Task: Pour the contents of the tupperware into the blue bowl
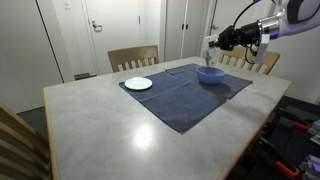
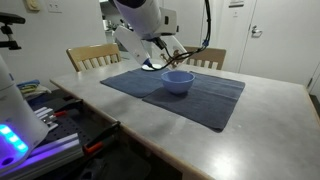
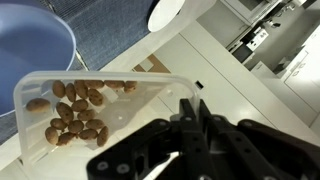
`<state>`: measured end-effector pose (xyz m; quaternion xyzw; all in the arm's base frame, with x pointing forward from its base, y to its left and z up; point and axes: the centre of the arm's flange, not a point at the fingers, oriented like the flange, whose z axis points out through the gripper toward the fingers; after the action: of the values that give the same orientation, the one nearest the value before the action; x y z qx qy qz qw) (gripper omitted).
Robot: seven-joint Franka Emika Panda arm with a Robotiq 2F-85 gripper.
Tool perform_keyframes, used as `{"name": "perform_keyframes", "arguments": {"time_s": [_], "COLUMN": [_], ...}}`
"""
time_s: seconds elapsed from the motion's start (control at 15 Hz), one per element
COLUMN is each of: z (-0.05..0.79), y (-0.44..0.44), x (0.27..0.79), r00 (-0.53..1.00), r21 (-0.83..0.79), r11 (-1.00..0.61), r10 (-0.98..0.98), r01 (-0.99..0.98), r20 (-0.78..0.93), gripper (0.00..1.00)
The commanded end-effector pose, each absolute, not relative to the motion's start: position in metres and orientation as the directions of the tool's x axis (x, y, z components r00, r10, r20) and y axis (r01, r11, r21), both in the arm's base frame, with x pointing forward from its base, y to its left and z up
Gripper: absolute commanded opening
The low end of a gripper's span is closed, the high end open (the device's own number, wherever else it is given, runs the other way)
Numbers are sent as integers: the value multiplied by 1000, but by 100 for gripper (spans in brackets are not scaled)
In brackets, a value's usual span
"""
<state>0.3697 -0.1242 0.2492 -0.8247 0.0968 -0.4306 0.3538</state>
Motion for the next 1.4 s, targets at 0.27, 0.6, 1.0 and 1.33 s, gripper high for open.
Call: {"name": "perform_keyframes", "arguments": {"time_s": [0.27, 0.6, 1.0, 1.33], "z": [240, 240, 239, 237], "y": [-127, -128, -132, -137], "x": [358, 357, 354, 350], "r00": [565, 552, 524, 500], "r21": [-680, -682, -683, -697], "r11": [-713, -710, -707, -690], "r10": [-496, -502, -517, -541], "r01": [168, 177, 185, 197], "r20": [660, 666, 677, 676], "gripper": [2, 2, 2, 2]}}
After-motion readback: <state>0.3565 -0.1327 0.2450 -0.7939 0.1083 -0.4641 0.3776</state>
